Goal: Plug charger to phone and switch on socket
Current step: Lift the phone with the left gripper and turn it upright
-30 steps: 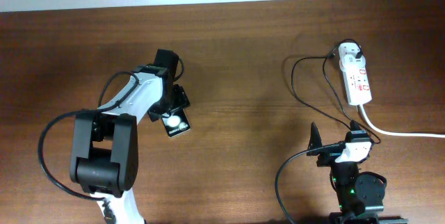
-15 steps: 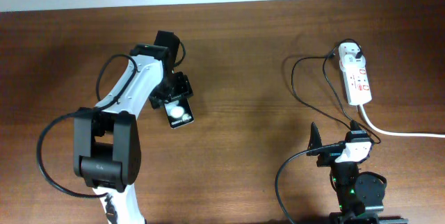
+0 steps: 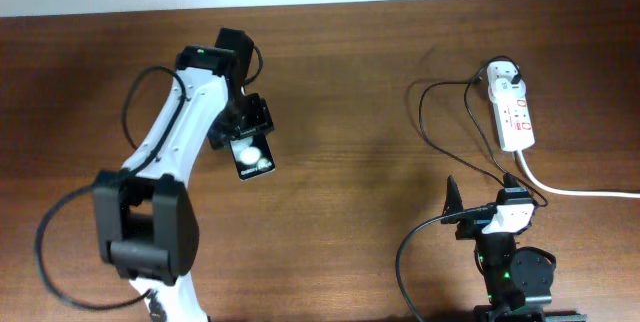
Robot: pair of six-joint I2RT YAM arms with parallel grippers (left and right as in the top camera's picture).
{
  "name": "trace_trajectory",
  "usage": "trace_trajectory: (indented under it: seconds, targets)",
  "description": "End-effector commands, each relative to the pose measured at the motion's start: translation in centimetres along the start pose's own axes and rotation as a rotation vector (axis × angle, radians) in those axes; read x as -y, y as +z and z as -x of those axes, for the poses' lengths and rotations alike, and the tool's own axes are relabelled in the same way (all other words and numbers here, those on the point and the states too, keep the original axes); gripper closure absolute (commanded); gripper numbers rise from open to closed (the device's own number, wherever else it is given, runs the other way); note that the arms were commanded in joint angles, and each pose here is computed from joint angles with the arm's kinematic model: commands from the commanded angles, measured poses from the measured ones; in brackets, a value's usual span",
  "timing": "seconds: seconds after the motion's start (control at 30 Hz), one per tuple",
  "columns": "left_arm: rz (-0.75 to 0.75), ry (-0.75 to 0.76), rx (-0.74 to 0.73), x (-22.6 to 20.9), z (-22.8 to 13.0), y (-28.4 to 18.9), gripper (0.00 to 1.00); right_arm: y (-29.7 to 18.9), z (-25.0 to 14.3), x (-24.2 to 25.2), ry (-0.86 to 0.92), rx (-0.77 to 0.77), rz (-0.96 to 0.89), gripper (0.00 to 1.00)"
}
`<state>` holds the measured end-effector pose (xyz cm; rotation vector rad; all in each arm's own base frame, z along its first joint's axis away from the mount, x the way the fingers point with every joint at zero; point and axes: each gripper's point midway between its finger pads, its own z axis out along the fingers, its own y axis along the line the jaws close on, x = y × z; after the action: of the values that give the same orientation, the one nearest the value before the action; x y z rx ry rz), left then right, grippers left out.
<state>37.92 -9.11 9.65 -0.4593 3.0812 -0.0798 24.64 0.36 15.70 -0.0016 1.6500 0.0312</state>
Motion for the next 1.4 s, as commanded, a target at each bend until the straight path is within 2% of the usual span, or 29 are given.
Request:
trace_trajectory:
  seconds: [0.0,0.17,0.27,0.33,0.5,0.57,0.67,0.8,0.9,1.0,1.13,1.23,1.37]
  targets:
    - [-0.094,0.027,0.144,0.5,-0.3,-7.3,0.32,0.0,-0.2,0.0,-0.004,-0.003,-0.001,0.01]
    - [-0.213,0.039,0.332,-1.2,-4.6,-17.2,0.33,0.0,-0.2,0.0,-0.004,-0.003,-0.002,0.01]
    - [-0.242,0.042,0.374,-3.2,-8.5,-20.7,0.34,0.0,-0.2,0.0,-0.004,-0.003,-0.001,0.01]
    - [-0.288,0.049,0.336,-3.7,-11.4,-21.6,0.34,0.0,-0.2,0.0,-0.004,-0.003,-0.002,0.01]
    - [-0.458,0.085,0.155,-0.6,-13.9,-19.8,0.32,0.0,-0.2,0.0,-0.004,-0.003,-0.002,0.01]
    - [-0.54,0.103,0.106,1.0,-14.2,-18.9,0.36,0.0,-0.2,0.0,-0.004,-0.003,-0.002,0.01]
    - [-0.593,0.107,0.029,2.5,-13.9,-16.8,0.37,0.0,-0.2,0.0,-0.004,-0.003,-0.002,0.01]
    - [-0.686,0.18,-0.172,5.8,-12.9,-12.8,0.36,0.0,-0.2,0.0,-0.004,-0.003,-0.002,0.01]
    - [-0.653,0.155,-0.29,6.9,-11.2,-8.0,0.36,0.0,-0.2,0.0,-0.004,-0.003,-0.002,0.01]
    - [-0.721,0.118,-0.403,8.8,-10.3,-4.9,0.35,0.0,-0.2,0.0,-0.004,-0.003,-0.002,0.01]
    - [-0.99,0.048,-0.589,11.9,-10.7,-6.7,0.34,0.0,-0.2,0.0,-0.004,-0.003,-0.002,0.01]
    - [-1.0,-0.062,-0.673,12.3,-10.8,-7.5,0.36,0.0,-0.2,0.0,-0.004,-0.003,-0.002,0.01]
    - [-1.116,-0.07,-0.734,13.0,-10.9,-9.7,0.36,0.0,-0.2,0.0,-0.004,-0.003,-0.002,0.01]
